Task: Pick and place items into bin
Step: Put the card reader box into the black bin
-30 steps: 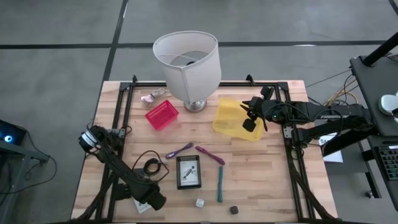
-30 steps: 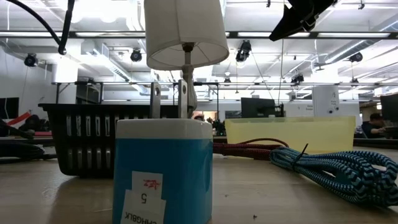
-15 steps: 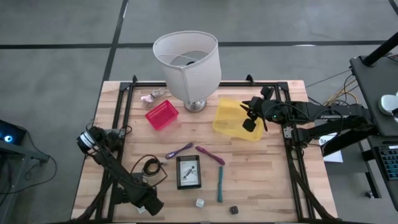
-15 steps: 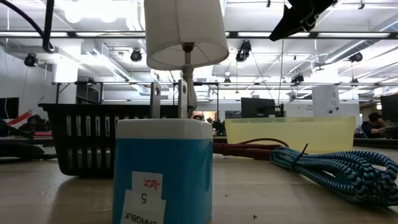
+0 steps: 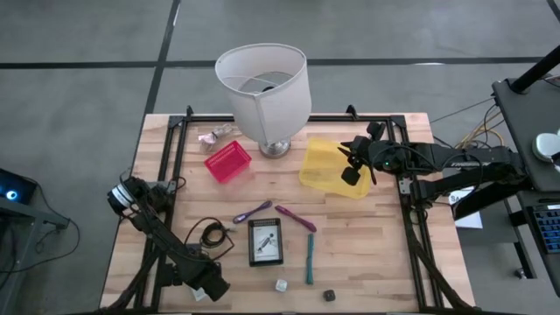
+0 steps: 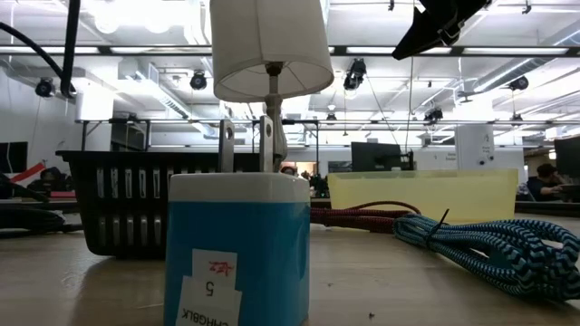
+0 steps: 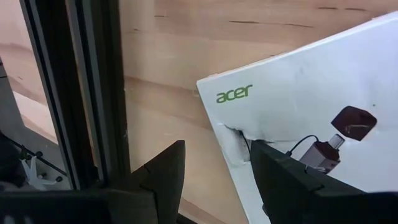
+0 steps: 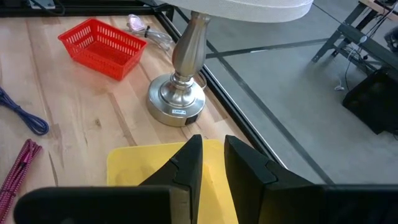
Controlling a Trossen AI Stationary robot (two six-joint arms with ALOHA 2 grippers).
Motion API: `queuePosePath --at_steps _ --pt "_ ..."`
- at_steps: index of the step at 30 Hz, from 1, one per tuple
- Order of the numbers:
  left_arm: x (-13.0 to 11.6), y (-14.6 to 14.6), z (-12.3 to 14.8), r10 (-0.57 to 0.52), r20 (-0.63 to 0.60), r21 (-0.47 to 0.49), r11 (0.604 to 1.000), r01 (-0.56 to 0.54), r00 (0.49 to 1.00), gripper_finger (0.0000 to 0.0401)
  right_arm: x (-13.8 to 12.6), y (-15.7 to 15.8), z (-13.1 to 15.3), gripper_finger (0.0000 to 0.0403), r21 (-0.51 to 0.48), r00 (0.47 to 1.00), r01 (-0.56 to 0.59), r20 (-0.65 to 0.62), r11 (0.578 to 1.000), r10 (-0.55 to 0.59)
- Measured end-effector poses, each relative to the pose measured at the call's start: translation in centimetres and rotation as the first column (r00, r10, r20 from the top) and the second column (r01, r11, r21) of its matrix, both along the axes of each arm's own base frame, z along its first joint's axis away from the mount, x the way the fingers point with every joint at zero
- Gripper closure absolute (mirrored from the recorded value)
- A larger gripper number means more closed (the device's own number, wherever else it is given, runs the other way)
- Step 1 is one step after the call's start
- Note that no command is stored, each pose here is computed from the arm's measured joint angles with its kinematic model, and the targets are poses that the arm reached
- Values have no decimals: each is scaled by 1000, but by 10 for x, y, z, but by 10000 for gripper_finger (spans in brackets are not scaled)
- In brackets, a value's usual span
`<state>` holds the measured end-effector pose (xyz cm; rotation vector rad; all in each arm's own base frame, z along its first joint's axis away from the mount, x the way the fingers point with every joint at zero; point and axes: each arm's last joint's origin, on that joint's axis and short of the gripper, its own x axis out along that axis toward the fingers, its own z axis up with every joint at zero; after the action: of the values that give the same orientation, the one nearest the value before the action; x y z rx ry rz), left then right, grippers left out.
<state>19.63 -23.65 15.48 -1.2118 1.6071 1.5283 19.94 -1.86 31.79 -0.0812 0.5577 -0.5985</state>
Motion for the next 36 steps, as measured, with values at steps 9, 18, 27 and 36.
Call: queuePosePath --at_steps 9,18,27,36 --pt "-1 -1 0 -6 7 -1 1000 6 1000 232 0 0 0 346 0 1000 0 0 1000 0" --pt "-2 -2 1 -16 47 11 1000 15 999 233 0 0 0 346 0 1000 0 0 1000 0" --pt "0 -2 -13 -20 139 -33 999 25 990 298 0 0 0 346 1 1000 0 1 1000 0" --pt "0 0 -26 -15 202 -77 997 31 979 374 0 0 0 346 0 1000 0 -1 1000 0"
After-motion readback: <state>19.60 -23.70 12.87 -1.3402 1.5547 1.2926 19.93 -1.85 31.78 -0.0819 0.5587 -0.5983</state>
